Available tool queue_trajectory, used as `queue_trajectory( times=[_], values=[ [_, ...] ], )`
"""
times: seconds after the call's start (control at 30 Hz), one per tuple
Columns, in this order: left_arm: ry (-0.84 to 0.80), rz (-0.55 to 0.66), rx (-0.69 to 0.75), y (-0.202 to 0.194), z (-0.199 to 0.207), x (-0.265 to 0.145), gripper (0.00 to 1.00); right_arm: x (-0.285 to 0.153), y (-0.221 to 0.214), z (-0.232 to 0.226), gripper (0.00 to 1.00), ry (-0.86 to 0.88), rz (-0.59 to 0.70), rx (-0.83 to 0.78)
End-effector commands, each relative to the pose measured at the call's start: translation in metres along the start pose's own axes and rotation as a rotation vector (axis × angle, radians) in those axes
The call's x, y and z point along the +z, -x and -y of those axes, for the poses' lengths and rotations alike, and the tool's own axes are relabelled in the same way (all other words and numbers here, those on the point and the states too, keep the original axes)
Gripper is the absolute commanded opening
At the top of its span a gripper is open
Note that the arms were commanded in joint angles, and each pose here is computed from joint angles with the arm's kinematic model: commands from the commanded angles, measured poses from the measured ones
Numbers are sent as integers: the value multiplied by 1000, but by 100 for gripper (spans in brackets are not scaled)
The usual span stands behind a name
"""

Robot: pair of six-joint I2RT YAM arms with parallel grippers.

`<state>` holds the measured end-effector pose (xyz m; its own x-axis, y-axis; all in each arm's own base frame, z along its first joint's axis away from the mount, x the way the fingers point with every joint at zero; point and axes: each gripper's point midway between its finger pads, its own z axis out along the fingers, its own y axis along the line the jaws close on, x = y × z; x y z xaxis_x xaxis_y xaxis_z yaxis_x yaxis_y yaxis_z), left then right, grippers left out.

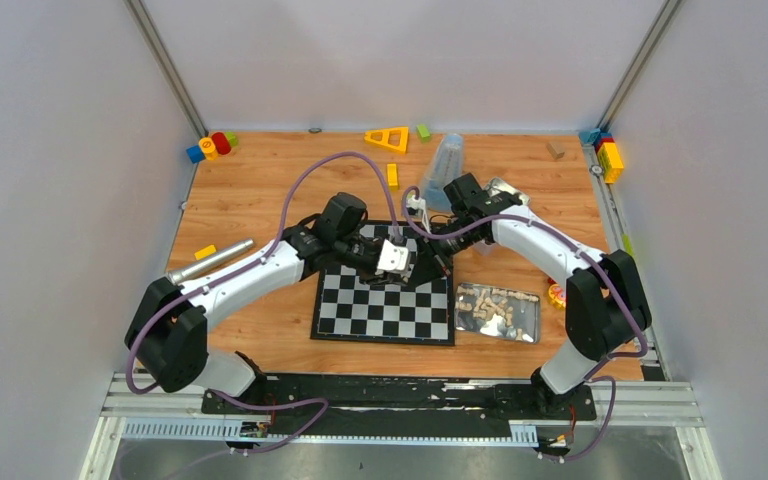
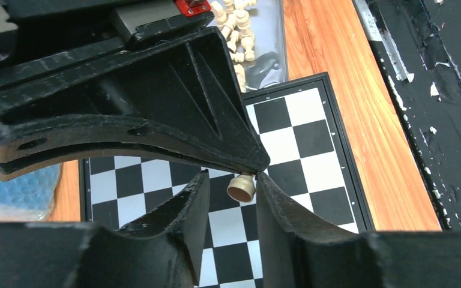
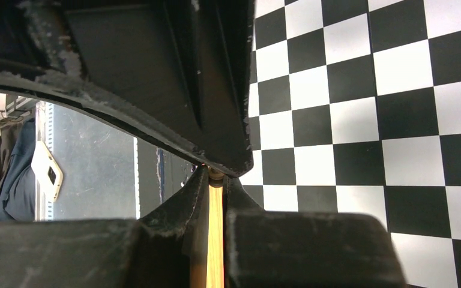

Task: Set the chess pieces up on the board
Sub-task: Pick up the chess piece from the chessboard.

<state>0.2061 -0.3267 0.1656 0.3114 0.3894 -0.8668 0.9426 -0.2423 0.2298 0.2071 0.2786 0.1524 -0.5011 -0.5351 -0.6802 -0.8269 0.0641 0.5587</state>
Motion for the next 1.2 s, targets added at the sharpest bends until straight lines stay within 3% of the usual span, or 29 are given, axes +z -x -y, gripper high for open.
queue_trajectory(
  times=[0.0, 0.3, 0.4, 0.47, 0.63, 0.73, 0.9, 1.17],
  values=[
    [-9, 0, 64, 11, -3, 3, 38, -4, 15, 0, 0, 19, 37, -31],
    [-16, -19, 58, 8, 1, 3, 27, -9, 17, 2, 0, 12, 50, -17],
    [-7, -16, 37, 9, -2, 4, 12, -11, 18, 3, 1, 2, 52, -11],
    [25, -21, 5, 9, -8, 4, 1, -15, 21, 7, 8, -21, 59, -3],
    [181, -2, -131, 8, -35, -3, 0, -49, 44, 27, 45, -162, 150, 31],
    [262, 75, -258, 13, -55, -12, 0, -68, 60, 34, 55, -236, 235, 36],
    [314, 179, -429, 26, -71, -17, 0, -72, 69, 37, 61, -264, 309, 66],
    [350, 257, -583, 28, -80, -14, 0, -69, 76, 40, 58, -223, 346, 123]
  ],
)
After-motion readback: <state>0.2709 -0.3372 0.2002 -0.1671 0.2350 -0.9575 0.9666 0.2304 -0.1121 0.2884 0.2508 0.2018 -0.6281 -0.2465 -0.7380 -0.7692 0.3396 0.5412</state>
